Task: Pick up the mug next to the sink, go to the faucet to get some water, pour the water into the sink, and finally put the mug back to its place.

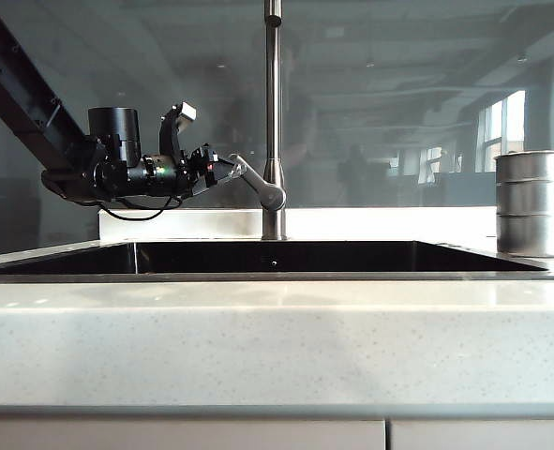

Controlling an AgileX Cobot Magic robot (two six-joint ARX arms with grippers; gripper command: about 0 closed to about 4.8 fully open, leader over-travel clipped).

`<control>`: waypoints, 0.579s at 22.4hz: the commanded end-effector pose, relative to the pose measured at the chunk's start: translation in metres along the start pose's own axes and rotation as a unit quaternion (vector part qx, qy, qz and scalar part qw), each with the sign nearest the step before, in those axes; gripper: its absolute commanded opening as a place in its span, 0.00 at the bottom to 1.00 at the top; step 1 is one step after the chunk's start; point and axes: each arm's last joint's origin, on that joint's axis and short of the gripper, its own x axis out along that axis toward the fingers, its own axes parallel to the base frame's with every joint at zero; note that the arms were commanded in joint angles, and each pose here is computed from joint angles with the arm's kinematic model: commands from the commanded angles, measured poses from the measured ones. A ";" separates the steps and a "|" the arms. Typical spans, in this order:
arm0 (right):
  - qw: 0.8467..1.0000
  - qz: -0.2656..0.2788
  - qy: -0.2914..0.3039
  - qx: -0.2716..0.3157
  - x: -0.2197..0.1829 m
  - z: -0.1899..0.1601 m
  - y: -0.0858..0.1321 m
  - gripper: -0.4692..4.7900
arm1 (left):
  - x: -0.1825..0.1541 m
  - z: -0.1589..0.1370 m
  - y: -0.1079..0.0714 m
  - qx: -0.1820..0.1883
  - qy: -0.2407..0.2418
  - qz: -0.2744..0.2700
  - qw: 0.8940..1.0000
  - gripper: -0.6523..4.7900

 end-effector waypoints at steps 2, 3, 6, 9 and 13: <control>1.000 0.000 -0.009 -0.002 0.000 0.001 0.000 0.08 | -0.006 0.029 -0.001 -0.066 0.029 0.017 0.997 0.61; 1.000 0.000 -0.009 -0.002 0.000 0.001 0.000 0.08 | -0.006 0.035 -0.003 -0.077 0.042 0.017 0.996 0.61; 1.000 0.000 -0.009 -0.002 0.000 0.001 0.000 0.08 | -0.013 0.063 -0.013 -0.129 0.094 0.069 0.985 0.61; 1.000 0.000 -0.009 -0.002 0.000 0.001 0.000 0.08 | -0.024 0.096 -0.025 -0.124 0.124 0.158 0.972 0.61; 1.000 0.000 -0.009 -0.002 0.000 0.001 0.000 0.08 | -0.048 0.152 -0.054 -0.058 0.173 0.254 0.950 0.61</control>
